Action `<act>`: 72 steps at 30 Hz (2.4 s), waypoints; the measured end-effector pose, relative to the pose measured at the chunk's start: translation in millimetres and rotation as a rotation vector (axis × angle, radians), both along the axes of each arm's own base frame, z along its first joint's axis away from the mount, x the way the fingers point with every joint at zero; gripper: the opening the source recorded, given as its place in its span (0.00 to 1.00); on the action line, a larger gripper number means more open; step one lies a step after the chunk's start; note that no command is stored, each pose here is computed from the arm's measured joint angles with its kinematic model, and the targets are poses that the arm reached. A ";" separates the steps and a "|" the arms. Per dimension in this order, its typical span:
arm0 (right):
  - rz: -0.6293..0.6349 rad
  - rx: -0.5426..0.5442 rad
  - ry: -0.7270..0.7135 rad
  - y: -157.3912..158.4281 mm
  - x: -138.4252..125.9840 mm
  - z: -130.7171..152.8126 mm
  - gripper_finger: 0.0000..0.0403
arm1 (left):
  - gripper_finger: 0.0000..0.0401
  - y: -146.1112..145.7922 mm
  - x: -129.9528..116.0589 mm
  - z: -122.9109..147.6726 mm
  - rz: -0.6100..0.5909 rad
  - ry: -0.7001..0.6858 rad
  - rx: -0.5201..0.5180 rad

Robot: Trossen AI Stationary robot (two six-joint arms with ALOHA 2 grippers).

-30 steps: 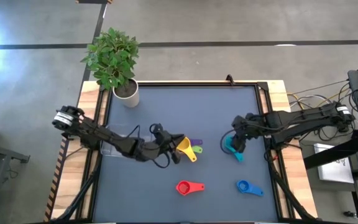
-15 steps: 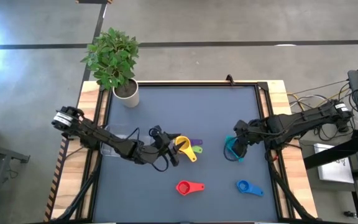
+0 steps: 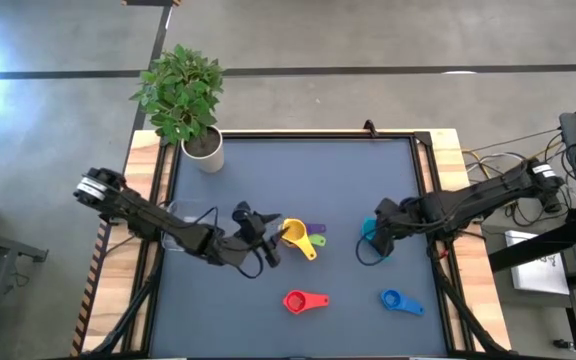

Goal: Nest measuring cups in basket
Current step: Stack the light blue measuring cup on top of the yellow measuring cup

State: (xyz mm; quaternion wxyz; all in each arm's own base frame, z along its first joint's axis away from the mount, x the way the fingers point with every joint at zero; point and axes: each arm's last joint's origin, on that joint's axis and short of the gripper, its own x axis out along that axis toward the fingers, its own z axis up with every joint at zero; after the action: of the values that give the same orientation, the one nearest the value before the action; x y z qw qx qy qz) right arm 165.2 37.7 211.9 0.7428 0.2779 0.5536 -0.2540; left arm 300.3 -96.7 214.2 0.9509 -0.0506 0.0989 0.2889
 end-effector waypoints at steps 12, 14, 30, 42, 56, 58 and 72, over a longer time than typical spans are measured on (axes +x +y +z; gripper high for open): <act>-0.066 0.001 0.080 5.5 2.0 -16.1 0.91 | 0.45 15.2 -36.5 -7.4 0.055 -0.105 -0.054; -0.075 -0.001 0.095 6.5 2.0 -19.8 0.91 | 0.45 15.6 -37.5 -9.5 0.055 -0.097 -0.050; -0.062 0.001 0.099 10.8 13.5 -50.5 0.91 | 0.45 15.1 -36.2 -7.0 0.050 -0.097 -0.040; -0.017 0.022 0.064 11.0 11.0 -43.3 0.91 | 0.45 15.0 -36.2 -6.9 0.050 -0.099 -0.041; -0.109 0.022 0.056 13.9 23.2 -54.9 0.91 | 0.45 15.0 -36.2 -7.2 0.050 -0.097 -0.040; -0.118 0.025 0.035 14.1 24.4 -51.7 0.91 | 0.45 15.1 -36.2 -7.4 0.050 -0.097 -0.040; -0.141 0.029 0.017 14.5 26.6 -47.4 0.91 | 0.45 15.1 -36.2 -7.5 0.050 -0.096 -0.040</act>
State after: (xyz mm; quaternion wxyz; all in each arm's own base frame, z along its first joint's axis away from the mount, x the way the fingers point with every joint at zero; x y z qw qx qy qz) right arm 191.8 52.2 164.6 0.7142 0.3246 0.5426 -0.3003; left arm 264.1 -81.7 206.7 0.9459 -0.0858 0.0576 0.3075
